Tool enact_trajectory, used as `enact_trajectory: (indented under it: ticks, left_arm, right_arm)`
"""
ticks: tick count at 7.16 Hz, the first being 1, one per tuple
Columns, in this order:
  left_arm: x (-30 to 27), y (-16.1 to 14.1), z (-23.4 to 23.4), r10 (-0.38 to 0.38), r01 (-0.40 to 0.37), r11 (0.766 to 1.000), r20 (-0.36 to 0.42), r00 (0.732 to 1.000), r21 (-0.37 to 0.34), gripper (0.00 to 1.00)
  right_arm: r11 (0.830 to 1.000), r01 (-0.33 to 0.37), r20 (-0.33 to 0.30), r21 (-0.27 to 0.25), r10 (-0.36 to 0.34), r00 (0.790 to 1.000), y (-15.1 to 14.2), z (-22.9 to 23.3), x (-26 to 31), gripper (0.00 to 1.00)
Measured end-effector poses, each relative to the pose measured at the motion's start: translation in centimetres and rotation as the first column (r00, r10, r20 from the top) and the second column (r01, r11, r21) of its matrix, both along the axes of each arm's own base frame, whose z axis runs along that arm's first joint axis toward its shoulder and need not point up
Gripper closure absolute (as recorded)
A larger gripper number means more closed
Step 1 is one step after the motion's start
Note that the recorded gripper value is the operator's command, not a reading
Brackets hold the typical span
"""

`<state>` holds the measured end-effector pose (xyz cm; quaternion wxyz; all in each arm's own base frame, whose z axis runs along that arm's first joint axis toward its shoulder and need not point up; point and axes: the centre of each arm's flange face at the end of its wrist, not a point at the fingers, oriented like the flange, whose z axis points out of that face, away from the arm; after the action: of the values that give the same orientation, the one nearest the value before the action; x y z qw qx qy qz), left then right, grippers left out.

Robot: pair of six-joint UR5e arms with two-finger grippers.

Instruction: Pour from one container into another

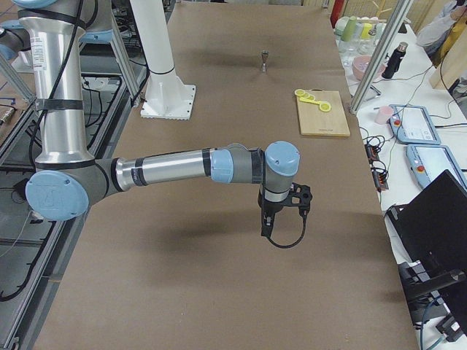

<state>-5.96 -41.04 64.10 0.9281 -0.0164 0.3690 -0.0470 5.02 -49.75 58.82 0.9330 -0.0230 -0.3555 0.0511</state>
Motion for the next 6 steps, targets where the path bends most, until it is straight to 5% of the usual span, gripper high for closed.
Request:
enact_trajectory:
  ticks: [6]
  left_arm:
    - [0.17,-0.03,0.78,0.004,-0.004,1.000,0.000,1.000,-0.015,0.01]
  right_arm:
    - [1.000,0.000,0.002,-0.009,0.000,1.000,0.13,0.41,-0.01,0.00]
